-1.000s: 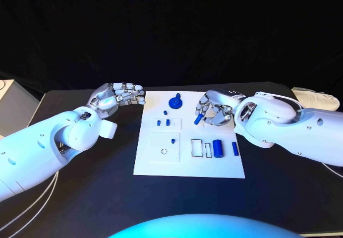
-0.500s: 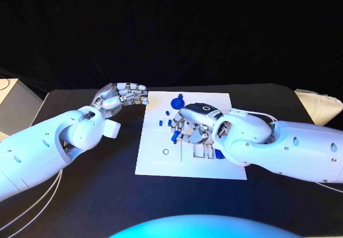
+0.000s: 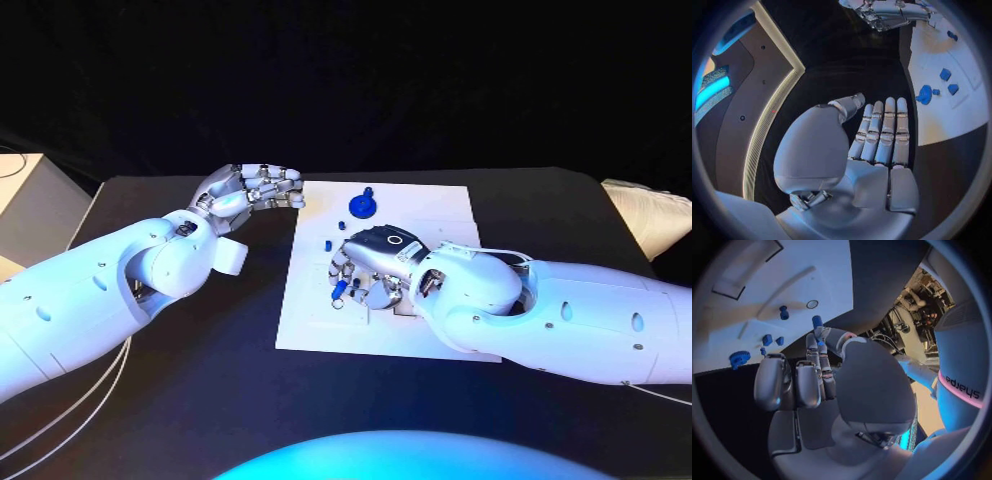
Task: Assemble the parts on the task board
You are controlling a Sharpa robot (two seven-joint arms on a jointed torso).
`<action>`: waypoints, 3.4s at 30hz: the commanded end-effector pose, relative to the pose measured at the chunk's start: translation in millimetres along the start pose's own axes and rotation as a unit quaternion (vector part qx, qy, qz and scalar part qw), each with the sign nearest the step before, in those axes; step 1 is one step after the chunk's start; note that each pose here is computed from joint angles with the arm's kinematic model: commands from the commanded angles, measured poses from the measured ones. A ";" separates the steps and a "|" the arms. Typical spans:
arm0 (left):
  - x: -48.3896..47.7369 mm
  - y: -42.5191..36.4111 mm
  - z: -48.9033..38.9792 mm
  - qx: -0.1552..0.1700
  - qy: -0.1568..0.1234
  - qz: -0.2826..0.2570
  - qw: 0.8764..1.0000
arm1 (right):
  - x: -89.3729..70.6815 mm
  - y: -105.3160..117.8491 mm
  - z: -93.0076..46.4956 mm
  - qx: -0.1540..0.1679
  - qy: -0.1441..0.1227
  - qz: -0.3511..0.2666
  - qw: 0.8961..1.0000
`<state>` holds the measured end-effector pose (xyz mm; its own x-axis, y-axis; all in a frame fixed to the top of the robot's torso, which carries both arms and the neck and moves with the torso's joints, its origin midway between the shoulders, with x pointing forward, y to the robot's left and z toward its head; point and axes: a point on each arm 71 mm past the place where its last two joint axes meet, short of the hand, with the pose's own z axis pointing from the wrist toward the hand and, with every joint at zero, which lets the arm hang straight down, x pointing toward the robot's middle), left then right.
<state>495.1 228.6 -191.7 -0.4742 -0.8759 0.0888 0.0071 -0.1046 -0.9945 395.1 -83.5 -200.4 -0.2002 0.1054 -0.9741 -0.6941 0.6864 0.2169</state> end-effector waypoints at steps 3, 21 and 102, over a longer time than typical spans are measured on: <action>2.1 -0.6 0.3 0.003 0.009 -0.002 1.000 | 4.2 0.6 2.5 -0.006 -0.006 -0.033 0.999; 1.2 -0.4 -0.1 0.002 0.009 -0.002 1.000 | 12.6 2.0 2.6 -0.007 0.007 -0.037 0.999; -0.4 -0.5 -2.0 -0.004 0.012 -0.001 1.000 | 30.7 2.0 1.1 -0.004 -0.002 -0.043 0.999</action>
<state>494.4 232.1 -192.1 -0.4762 -0.8751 0.0860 -0.0026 -0.0964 -0.9953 388.4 -77.8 -232.0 -0.1586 0.0278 -0.9870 -0.7154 0.6857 0.1342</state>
